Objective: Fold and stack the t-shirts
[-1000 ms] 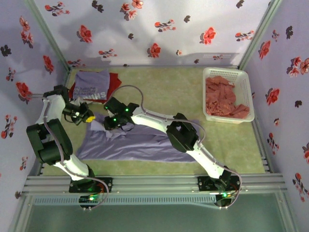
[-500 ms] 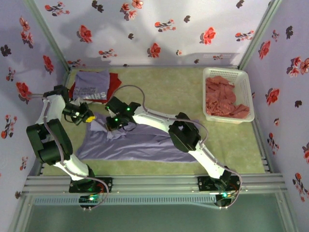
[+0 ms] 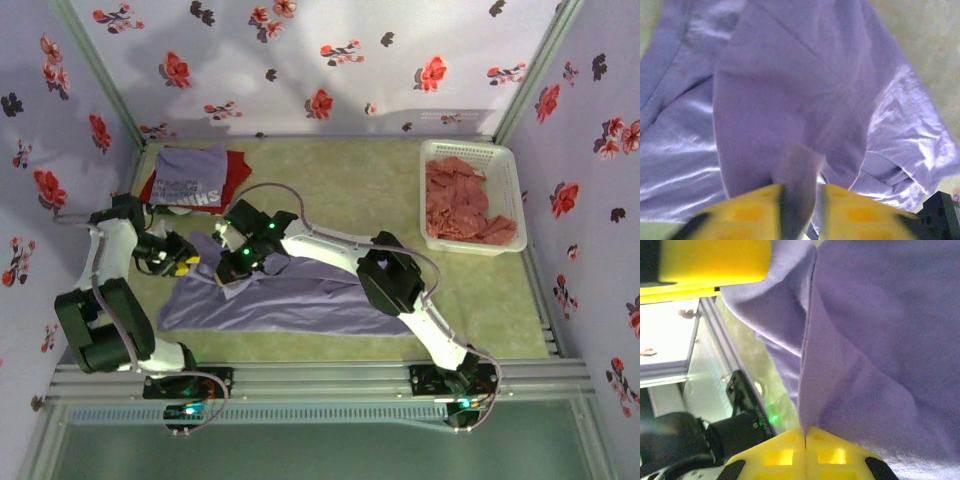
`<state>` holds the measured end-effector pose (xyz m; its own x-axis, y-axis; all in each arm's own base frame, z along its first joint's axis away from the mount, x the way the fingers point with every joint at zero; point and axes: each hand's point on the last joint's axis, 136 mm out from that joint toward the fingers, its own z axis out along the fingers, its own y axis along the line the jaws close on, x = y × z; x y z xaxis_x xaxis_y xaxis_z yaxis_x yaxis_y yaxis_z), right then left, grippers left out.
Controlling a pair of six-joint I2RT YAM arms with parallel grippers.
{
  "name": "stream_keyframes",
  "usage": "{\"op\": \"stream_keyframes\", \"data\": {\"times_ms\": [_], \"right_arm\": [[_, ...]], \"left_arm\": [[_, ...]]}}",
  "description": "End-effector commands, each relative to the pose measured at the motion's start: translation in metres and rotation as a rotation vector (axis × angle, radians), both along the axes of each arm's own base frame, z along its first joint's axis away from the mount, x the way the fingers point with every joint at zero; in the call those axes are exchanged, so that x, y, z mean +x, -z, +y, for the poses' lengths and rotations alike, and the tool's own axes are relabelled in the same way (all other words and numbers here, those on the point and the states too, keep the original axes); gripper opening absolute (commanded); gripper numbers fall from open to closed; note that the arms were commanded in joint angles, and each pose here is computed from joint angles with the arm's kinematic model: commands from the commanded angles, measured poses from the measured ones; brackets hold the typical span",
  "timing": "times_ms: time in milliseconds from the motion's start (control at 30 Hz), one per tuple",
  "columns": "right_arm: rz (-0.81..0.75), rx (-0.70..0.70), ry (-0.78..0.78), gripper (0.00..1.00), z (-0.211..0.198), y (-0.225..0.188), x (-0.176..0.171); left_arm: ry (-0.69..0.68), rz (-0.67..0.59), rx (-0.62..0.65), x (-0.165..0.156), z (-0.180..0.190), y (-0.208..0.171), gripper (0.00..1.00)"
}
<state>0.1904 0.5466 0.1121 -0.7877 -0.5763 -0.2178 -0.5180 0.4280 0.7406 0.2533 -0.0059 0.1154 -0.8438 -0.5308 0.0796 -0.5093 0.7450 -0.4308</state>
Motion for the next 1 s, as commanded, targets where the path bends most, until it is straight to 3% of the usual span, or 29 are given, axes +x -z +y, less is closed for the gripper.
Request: {"op": "stream_keyframes", "data": {"times_ms": [0, 167, 200, 233, 300, 400, 533, 700, 967], "right_arm": [[0.082, 0.000, -0.101, 0.00, -0.009, 0.004, -0.021], [0.086, -0.060, -0.142, 0.03, -0.017, 0.018, -0.036], [0.089, -0.086, -0.141, 0.13, -0.019, 0.024, -0.037], [0.101, -0.096, -0.147, 0.17, -0.021, 0.028, -0.039], [0.092, -0.143, -0.146, 0.39, -0.030, 0.035, -0.042], [0.034, -0.156, -0.114, 0.46, -0.040, 0.029, -0.038], [-0.020, -0.160, -0.035, 0.48, -0.053, 0.018, -0.025], [-0.041, -0.120, 0.069, 0.44, -0.056, 0.014, -0.010], [-0.139, -0.268, 0.243, 0.37, -0.103, 0.029, 0.036]], "left_arm": [[-0.060, 0.029, 0.064, -0.022, 0.009, -0.007, 0.46], [-0.108, -0.025, 0.070, -0.028, 0.009, -0.025, 0.50], [-0.109, -0.031, 0.060, -0.027, 0.007, -0.027, 0.50], [-0.107, -0.031, 0.055, -0.028, 0.006, -0.030, 0.50], [-0.101, -0.028, 0.061, -0.031, 0.006, -0.033, 0.49], [-0.103, -0.031, 0.067, -0.035, 0.005, -0.034, 0.48], [-0.107, -0.029, 0.041, -0.039, 0.000, -0.028, 0.40], [-0.113, -0.030, 0.004, -0.039, -0.011, -0.010, 0.24], [-0.163, -0.059, -0.039, -0.015, -0.026, 0.027, 0.12]]}}
